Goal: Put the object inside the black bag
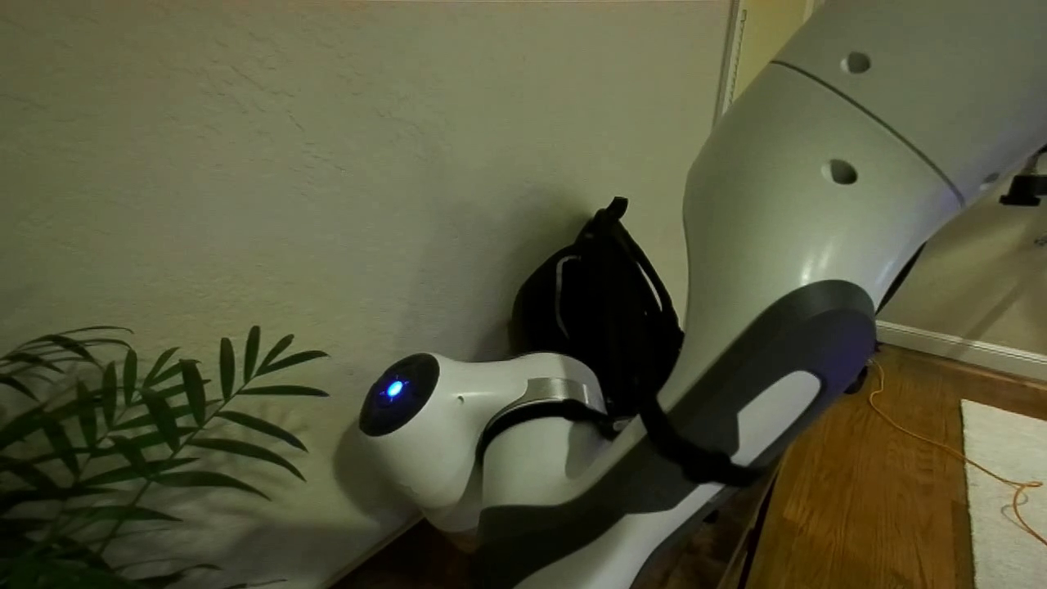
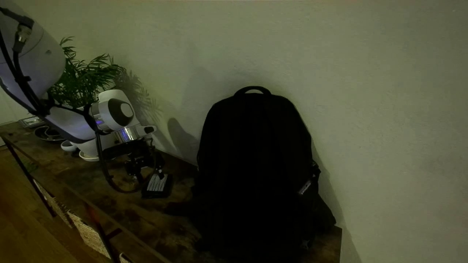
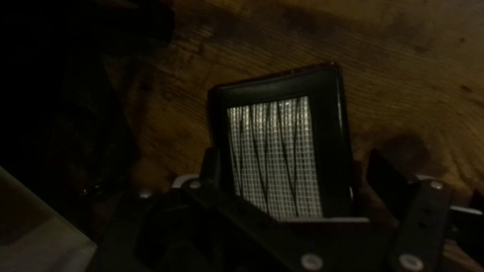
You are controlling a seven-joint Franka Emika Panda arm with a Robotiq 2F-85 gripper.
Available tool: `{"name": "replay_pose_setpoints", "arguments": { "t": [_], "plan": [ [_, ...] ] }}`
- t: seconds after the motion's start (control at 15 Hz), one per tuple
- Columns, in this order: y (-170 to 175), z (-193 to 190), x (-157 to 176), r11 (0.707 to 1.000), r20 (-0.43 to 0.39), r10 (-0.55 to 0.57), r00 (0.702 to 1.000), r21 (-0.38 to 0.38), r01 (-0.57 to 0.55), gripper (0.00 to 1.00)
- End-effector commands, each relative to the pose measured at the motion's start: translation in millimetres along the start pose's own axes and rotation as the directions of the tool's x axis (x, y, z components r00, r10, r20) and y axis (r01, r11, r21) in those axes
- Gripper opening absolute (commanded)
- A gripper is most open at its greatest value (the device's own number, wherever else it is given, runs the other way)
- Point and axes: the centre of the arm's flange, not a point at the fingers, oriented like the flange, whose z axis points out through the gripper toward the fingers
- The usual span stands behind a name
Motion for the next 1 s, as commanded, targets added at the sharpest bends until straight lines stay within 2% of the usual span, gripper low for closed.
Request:
{"name": "replay_pose_setpoints", "arguments": {
  "t": [0.0, 0.07, 0.6, 0.67, 0.93],
  "plan": [
    [-0.6, 1.6, 2.9, 0.998, 0.006, 0.021, 1.000, -0.053, -0.020, 0.81],
    [-0.2, 2.6, 3.6, 0.998, 0.006, 0.021, 1.000, -0.055, -0.021, 0.69],
    [1.3, 5.8, 4.3, 0.998, 0.010, 0.020, 1.000, -0.064, -0.019, 0.16],
    [1.4, 5.2, 4.6, 0.998, 0.010, 0.020, 1.000, -0.065, -0.019, 0.10],
    [5.1, -1.5, 3.9, 0.998, 0.001, 0.029, 1.000, -0.060, -0.029, 0.03]
  ]
}}
